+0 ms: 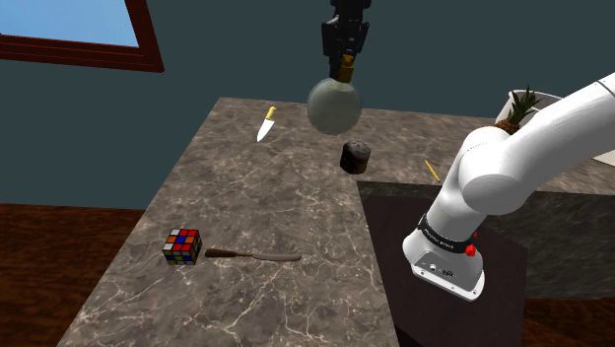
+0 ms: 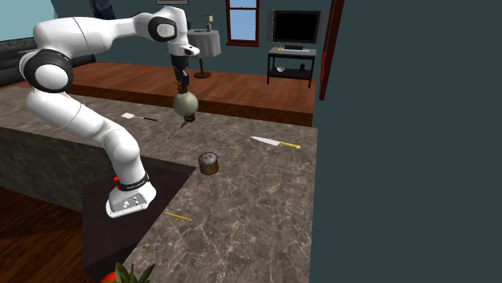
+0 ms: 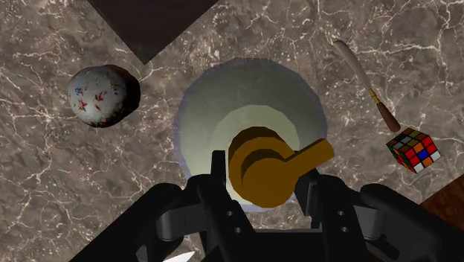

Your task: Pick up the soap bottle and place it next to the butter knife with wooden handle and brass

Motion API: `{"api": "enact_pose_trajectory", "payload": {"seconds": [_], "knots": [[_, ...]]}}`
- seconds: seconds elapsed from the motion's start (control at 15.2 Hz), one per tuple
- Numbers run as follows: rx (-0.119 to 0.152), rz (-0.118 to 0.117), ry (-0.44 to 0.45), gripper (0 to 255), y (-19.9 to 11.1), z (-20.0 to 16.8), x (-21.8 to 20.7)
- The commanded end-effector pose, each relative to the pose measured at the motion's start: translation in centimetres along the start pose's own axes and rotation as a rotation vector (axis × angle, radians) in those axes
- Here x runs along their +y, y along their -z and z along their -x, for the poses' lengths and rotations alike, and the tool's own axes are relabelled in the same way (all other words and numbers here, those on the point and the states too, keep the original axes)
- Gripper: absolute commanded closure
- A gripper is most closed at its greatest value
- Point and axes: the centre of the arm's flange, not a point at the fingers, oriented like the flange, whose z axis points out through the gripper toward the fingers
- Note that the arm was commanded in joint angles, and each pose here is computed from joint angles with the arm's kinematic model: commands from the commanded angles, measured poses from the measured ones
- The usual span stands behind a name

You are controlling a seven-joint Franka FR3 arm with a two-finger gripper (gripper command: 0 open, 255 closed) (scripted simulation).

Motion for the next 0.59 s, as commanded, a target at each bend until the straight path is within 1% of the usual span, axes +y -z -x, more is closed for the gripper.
{"api": "enact_pose_trajectory", "payload": {"seconds": [0.0,0.53], "knots": [[0.0,0.0,-0.001,255,0.0,1.1,-2.5],[0.0,0.0,-0.001,255,-0.6,5.5,-12.1]]}}
